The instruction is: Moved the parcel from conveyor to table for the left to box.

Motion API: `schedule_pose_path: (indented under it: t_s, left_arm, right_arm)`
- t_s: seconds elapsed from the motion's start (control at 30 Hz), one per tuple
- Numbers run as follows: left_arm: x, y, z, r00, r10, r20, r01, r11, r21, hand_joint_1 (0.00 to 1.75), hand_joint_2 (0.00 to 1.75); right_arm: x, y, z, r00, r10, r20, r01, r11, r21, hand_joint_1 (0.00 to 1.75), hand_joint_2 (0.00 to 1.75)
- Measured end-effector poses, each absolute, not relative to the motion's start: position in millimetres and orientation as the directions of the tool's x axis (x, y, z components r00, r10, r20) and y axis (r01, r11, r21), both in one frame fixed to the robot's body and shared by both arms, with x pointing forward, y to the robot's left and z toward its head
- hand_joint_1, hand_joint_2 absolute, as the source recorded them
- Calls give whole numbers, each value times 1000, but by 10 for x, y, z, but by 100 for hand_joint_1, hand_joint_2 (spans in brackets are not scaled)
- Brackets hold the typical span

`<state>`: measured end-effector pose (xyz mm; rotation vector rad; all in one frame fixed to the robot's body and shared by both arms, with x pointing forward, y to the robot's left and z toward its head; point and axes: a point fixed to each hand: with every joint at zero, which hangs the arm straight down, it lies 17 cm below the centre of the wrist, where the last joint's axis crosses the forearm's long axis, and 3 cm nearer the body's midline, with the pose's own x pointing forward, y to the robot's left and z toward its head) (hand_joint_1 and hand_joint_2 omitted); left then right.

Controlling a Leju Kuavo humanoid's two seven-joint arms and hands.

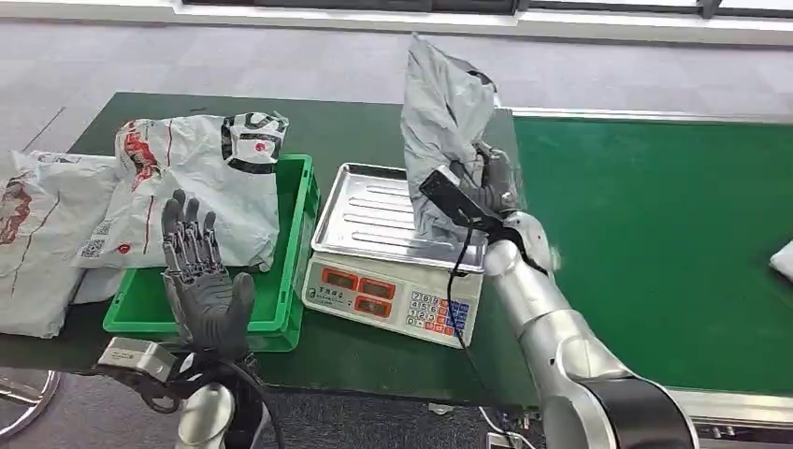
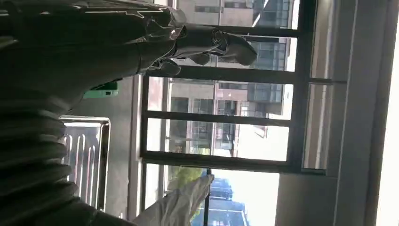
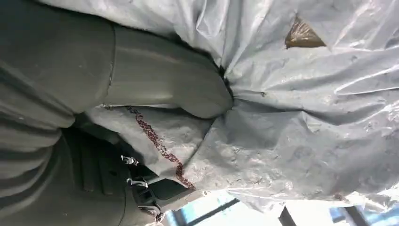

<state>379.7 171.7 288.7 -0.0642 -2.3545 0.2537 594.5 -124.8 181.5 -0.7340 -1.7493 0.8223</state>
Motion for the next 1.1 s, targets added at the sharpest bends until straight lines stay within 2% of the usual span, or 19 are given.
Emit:
schedule_pose_path:
  t_s: [0.17,0.67,0.7,0.73,0.93,1.1]
  left_arm:
    - [3882,1747,2698,-676,103,730,-81,974,-213,0,0]
    - [4021,1656,2311,-595,111,796,-88,976,-201,0,0]
    - [4023,1655,2324,-598,99,795,-94,977,-192,0,0]
    - [4029,1658,2340,-602,91,793,-98,978,-186,0,0]
    - [4054,1652,2410,-616,79,784,-100,979,-178,0,0]
    - [4059,1647,2435,-622,66,780,-104,981,-166,0,0]
  right_arm:
    - [5939,-921,1957,-323,743,586,43,630,-775,175,175]
    - [5977,-892,1998,-296,735,611,36,647,-761,175,175]
    - [5975,-885,1985,-290,736,612,33,647,-762,51,175]
    - [5971,-869,1972,-284,739,610,30,643,-765,0,175]
    - [5955,-852,1847,-244,776,582,15,603,-798,0,175]
    - [5907,-849,1724,-245,755,608,-15,624,-781,0,175]
